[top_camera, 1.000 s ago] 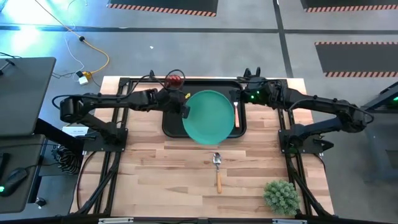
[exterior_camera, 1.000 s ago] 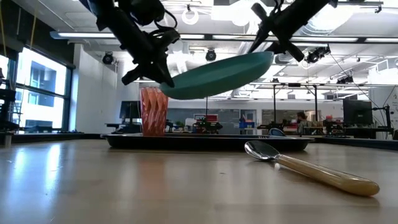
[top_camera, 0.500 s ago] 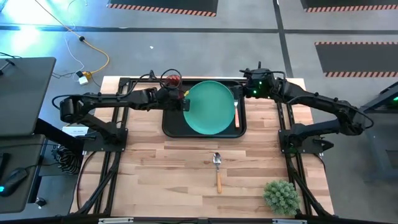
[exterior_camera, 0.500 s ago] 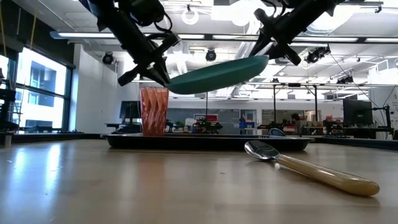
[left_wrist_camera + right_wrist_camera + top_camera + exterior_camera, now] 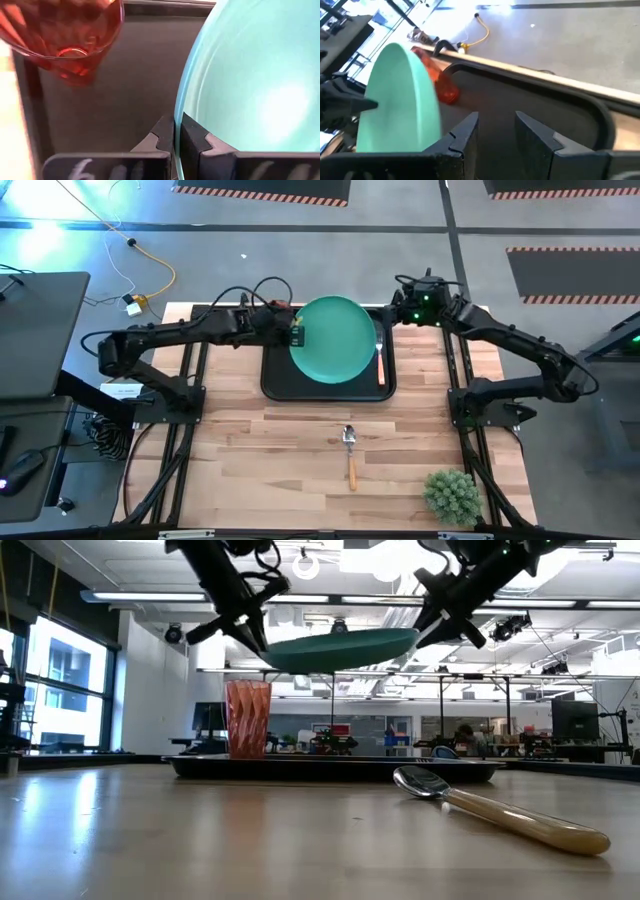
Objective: Pick and place plate/cup/fork/spoon on tray
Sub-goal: Put the blue plate on the black tray to the bottom right of the orange cup
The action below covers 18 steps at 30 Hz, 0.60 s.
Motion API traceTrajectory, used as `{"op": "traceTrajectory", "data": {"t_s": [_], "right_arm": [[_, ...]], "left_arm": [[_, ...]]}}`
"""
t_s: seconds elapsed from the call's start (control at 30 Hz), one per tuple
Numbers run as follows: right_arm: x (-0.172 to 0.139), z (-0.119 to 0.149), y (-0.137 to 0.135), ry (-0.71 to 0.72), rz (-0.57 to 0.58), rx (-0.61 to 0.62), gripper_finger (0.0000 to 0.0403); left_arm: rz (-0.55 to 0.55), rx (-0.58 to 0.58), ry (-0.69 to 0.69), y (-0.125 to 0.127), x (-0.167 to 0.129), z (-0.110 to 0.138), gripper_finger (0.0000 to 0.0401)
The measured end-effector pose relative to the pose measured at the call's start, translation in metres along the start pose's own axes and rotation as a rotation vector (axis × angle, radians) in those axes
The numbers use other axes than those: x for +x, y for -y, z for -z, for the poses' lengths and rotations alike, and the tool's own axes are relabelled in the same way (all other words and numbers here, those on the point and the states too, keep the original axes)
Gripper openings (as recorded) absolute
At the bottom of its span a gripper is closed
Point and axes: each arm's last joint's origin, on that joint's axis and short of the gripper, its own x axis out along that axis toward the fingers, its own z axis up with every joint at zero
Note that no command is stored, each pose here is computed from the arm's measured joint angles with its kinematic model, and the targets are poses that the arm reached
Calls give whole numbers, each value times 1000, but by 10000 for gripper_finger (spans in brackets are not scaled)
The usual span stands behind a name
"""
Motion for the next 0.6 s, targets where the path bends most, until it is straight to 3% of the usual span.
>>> {"op": "traceTrajectory", "data": {"t_s": [0.27,0.6], "right_arm": [[-1,-6,8,7,-22,-9,117],[-1,-8,11,-2,-40,-47,117]], "left_arm": [[-84,-11,-128,3,42,22,1],[-172,-45,-179,-2,79,31,1]]}}
